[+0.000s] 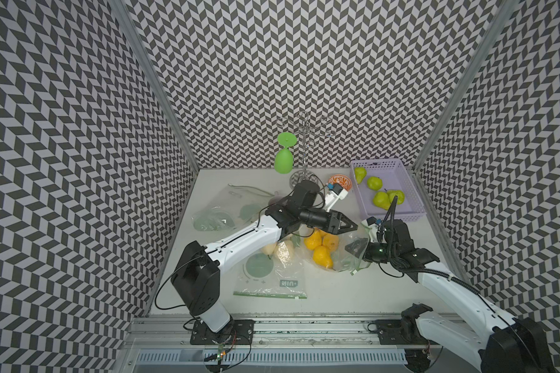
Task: Open the zip-top bag and take out the pear
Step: Pick up the pear from the zipper food storage bag.
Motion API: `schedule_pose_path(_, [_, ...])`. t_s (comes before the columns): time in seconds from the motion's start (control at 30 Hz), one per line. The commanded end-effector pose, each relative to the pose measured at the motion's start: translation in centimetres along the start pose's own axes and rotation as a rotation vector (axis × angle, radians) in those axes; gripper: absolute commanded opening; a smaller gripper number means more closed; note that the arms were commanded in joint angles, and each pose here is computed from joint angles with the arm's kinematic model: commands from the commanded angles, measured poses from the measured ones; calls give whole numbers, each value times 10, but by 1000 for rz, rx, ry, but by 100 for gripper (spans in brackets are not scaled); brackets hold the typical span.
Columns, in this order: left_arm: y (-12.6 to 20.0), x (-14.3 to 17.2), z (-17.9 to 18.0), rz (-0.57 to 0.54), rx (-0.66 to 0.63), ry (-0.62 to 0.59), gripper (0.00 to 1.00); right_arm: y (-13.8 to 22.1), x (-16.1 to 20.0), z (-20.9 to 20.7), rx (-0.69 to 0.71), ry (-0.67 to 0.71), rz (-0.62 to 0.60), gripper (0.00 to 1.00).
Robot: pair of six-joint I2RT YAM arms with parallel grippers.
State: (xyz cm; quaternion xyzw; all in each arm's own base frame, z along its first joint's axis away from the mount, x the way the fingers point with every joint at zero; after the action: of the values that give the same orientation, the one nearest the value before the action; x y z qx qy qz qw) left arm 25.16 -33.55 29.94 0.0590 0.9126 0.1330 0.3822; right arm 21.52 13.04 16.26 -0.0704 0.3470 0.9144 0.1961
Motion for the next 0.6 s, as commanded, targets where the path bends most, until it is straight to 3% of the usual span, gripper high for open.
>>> schedule_pose_path(0.0, [50, -11, 12, -145, -42, 13, 56, 7, -4, -8, 22, 18, -57, 30])
schedule_pose_path(0.13, [68, 13, 51, -135, -136, 82, 58, 10, -5, -10, 16, 24, -76, 34])
schedule_pose_path(0.57, [35, 42, 113, -37, -250, 110, 60, 12, -2, 2, -60, 118, -27, 39])
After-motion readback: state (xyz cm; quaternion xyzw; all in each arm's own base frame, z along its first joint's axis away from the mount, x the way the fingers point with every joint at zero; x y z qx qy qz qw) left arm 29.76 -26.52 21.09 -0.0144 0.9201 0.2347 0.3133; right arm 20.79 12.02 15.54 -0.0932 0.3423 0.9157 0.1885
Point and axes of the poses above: each gripper's point midway between its finger pads, its own y axis back along the fingers, its own z axis along the line the jaws close on, x = y × z, the point moved 6 cm from there along y, back along the fingers, and after that the axes turned 7 degrees about -y, right-handed, at the moved point
